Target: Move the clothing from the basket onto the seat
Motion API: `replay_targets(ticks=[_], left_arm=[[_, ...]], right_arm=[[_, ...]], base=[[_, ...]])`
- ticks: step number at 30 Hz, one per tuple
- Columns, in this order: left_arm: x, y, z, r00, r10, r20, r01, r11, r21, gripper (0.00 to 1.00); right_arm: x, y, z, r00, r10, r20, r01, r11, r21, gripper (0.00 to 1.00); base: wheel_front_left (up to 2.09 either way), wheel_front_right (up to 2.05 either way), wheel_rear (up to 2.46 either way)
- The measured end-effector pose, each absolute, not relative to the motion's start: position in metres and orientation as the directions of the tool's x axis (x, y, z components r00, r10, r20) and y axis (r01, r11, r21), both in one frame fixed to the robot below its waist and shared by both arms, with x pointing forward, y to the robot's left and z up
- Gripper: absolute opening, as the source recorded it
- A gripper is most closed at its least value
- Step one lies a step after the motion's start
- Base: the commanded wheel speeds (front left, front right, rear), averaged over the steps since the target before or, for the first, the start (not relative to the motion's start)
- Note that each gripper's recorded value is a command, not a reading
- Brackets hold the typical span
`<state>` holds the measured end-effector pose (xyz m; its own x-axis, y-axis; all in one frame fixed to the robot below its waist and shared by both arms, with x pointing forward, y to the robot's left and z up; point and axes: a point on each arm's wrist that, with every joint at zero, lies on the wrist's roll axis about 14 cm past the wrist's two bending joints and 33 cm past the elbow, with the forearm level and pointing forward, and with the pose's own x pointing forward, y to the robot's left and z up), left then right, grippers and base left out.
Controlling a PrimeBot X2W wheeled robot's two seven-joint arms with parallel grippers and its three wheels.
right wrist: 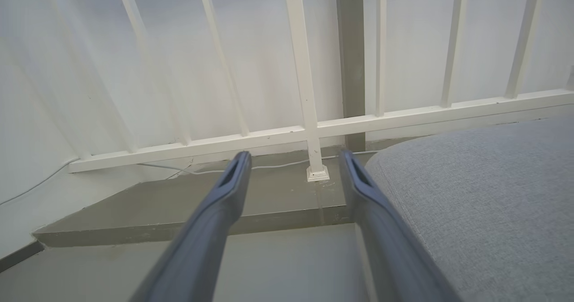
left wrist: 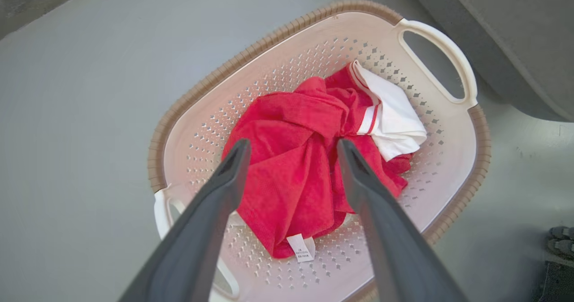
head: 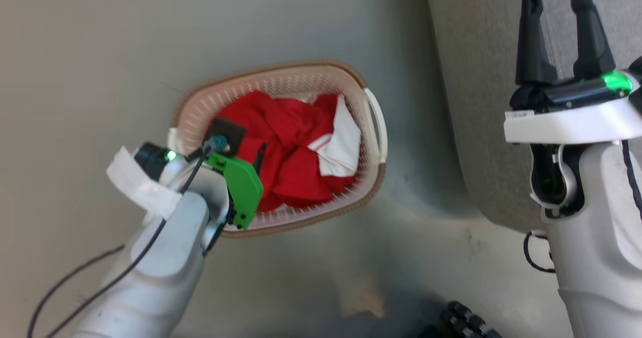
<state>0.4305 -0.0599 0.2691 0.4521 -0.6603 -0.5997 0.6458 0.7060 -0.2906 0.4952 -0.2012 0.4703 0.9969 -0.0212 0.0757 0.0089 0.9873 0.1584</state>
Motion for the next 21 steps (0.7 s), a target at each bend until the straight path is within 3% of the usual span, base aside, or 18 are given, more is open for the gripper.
replay_targets(ticks=[21], left_arm=[[0.431, -0.091, 0.173, 0.249, -0.668, -0.701, 0.695, 0.628, -0.351, 1.0]], right_arm=[[0.492, -0.241, 0.423, 0.992, -0.119, -0.035, 0.122, 0.987, 0.108, 1.0]], base=[[0.0, 0.0, 0.0]])
